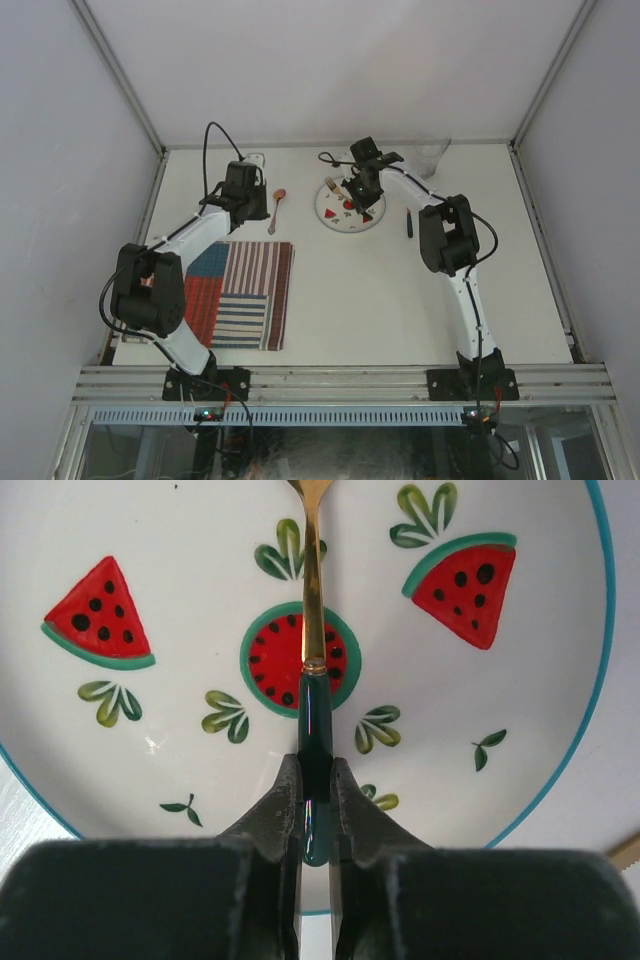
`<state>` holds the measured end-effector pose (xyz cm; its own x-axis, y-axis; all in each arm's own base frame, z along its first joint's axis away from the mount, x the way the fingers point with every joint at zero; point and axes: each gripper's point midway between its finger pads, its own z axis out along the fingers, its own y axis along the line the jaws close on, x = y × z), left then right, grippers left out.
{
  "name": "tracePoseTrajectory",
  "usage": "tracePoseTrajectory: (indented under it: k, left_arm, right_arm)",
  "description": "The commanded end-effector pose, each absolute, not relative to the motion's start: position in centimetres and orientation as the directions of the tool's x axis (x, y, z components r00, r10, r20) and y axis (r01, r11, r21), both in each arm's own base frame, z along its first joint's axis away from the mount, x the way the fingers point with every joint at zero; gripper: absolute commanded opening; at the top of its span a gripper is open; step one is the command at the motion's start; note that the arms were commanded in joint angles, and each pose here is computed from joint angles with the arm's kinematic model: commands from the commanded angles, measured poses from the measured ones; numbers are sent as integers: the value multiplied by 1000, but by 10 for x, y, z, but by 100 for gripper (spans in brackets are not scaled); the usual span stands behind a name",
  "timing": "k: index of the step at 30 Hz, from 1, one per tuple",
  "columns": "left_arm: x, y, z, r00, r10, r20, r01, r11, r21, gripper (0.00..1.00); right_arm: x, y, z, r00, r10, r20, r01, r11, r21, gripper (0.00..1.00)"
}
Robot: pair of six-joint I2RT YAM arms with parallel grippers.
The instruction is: Set the dinner table for one person
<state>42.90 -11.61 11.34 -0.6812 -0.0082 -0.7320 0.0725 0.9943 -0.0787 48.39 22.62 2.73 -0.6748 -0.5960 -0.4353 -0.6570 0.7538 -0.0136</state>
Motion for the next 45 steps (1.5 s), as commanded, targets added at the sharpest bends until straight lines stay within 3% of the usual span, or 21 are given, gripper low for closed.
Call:
tracePoseTrajectory:
  k: [1,13,24,35,45]
  left_arm:
    - [428,-117,132,-635,-27,-772,67,994,-90,23]
    - [432,-140,132,-639,-29,-768,121,983,-138,23]
    - [423,-166,126,-652,8,-758,151,981,-120,23]
    - [418,-182,112,-678,10,-735,159,978,-133,23]
    - [426,-198,92,-718,18,-696,150,980,-129,25]
  right_arm:
    - [491,227,32,-673,-584,-453,-651,759,-10,0]
    - [512,177,81,-706,-442,-553,-456,882,-123,0]
    - [502,132,102,-737,-308,-602,-291,948,-130,0]
    - [479,88,58,-838,-192,-510,-137,980,-143,0]
    - [475,82,33,-873,-167,-459,-115,984,-140,0]
